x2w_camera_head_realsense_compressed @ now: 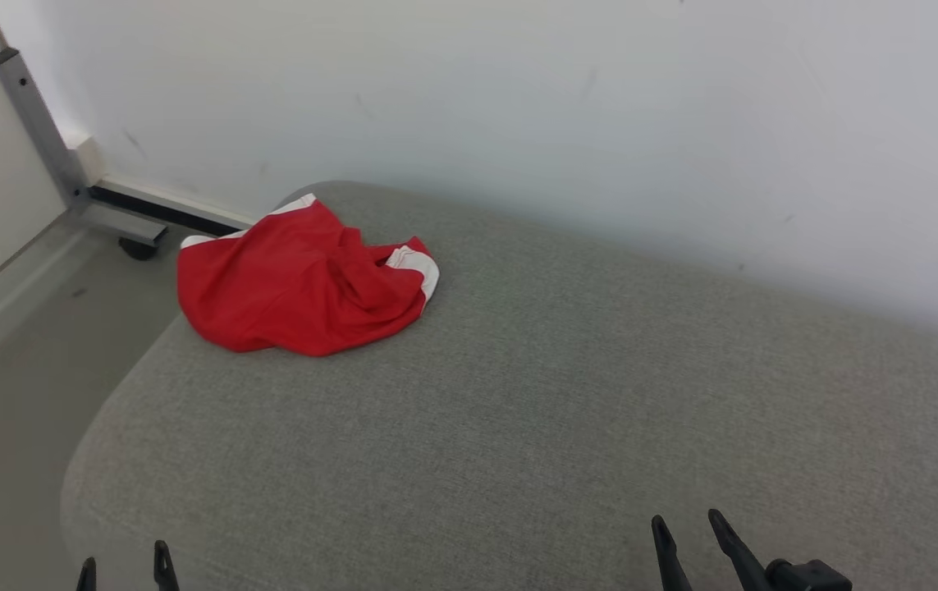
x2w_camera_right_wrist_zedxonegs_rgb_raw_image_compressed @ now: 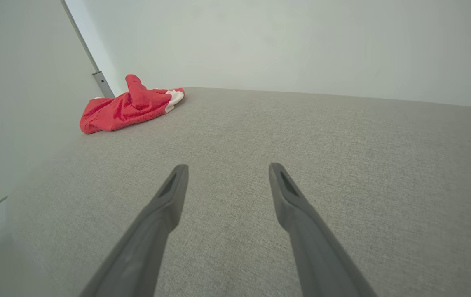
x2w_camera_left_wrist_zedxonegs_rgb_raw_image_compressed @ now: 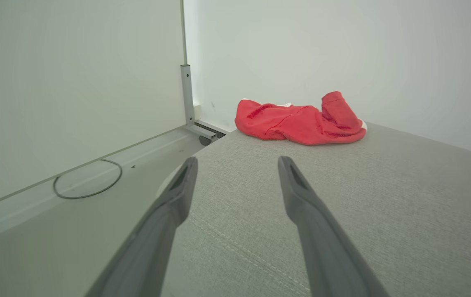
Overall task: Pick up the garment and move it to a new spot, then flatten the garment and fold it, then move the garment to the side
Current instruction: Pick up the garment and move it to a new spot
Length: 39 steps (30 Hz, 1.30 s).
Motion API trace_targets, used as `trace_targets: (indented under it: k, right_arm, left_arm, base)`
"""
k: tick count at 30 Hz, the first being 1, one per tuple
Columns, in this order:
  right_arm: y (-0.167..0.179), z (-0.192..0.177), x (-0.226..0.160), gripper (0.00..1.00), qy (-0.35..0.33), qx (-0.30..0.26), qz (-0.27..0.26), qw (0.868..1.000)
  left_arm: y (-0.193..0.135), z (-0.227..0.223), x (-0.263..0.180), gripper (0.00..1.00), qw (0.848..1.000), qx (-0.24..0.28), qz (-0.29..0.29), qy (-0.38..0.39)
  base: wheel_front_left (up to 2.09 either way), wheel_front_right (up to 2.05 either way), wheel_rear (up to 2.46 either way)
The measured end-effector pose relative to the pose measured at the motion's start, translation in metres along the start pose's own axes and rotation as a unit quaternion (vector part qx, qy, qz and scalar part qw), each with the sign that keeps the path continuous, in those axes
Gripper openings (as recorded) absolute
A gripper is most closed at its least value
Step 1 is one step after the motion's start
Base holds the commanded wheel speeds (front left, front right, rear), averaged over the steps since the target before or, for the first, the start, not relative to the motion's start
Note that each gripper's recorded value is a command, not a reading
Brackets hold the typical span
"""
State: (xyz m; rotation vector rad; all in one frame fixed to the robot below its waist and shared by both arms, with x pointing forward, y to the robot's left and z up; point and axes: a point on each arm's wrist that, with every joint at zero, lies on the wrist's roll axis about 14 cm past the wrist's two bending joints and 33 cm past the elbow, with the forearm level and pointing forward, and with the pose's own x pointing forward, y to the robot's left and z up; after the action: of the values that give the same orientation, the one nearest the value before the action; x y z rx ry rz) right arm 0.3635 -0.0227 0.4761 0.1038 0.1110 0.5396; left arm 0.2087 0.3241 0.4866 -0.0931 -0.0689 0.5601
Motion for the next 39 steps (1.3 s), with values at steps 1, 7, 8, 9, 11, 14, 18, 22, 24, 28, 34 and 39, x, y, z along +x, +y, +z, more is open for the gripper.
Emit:
trace_targets:
  k: [1,7,8,9,11,14,18,22,24,28,34,39]
  right_arm:
    - [0.007,0.000,0.005,1.00,0.001,0.000,0.013,1.000]
    - [0.037,-0.002,0.029,1.00,0.007,-0.003,0.064,0.998]
    - [0.038,-0.004,0.031,1.00,0.010,-0.002,0.066,0.998]
    - [0.038,-0.006,0.032,1.00,0.013,-0.002,0.068,0.998]
    - [0.040,-0.008,0.034,1.00,0.016,-0.002,0.072,0.997]
    - [0.039,-0.007,0.036,1.00,0.014,0.002,0.071,0.997]
    - [0.036,-0.005,0.036,1.00,0.011,0.003,0.066,0.998]
    - [0.033,-0.006,0.036,1.00,0.012,0.005,0.063,0.998]
    - [0.033,-0.007,0.035,1.00,0.015,0.005,0.062,0.998]
    - [0.032,-0.007,0.034,1.00,0.019,0.003,0.063,0.998]
    - [0.033,0.003,0.042,1.00,0.019,-0.015,0.083,0.996]
    - [0.017,0.008,0.041,1.00,0.023,-0.033,0.083,0.996]
  left_arm:
    - [0.007,0.002,-0.003,1.00,1.000,0.001,0.013,-0.003]
    - [0.038,0.008,-0.020,1.00,0.997,0.001,0.075,-0.009]
    - [0.039,0.008,-0.020,1.00,0.997,0.002,0.077,-0.009]
    - [0.040,0.008,-0.021,1.00,0.997,0.003,0.082,-0.008]
    - [0.041,0.008,-0.023,1.00,0.996,0.006,0.086,-0.005]
    - [0.037,0.002,-0.024,1.00,0.997,-0.006,0.083,0.004]
    - [0.022,-0.012,-0.019,1.00,0.997,-0.035,0.065,0.024]
    - [0.000,-0.014,0.005,1.00,0.998,-0.050,0.031,0.032]
    - [-0.005,-0.012,0.014,1.00,0.997,-0.058,0.023,0.034]
    - [-0.032,0.006,0.060,1.00,0.997,-0.067,-0.022,0.037]
    - [-0.052,0.034,0.129,1.00,0.995,-0.073,-0.044,0.056]
    - [-0.069,0.042,0.176,1.00,0.991,-0.082,-0.062,0.086]
  base:
    - [0.00,0.00,0.00]
    - [0.00,0.00,0.00]
    - [0.00,0.00,0.00]
    - [0.00,0.00,0.00]
    - [0.00,0.00,0.00]
    - [0.00,0.00,0.00]
    - [0.00,0.00,0.00]
    - [0.00,0.00,0.00]
    - [0.00,0.00,0.00]
    - [0.00,0.00,0.00]
    - [0.00,0.00,0.00]
    - [0.00,0.00,0.00]
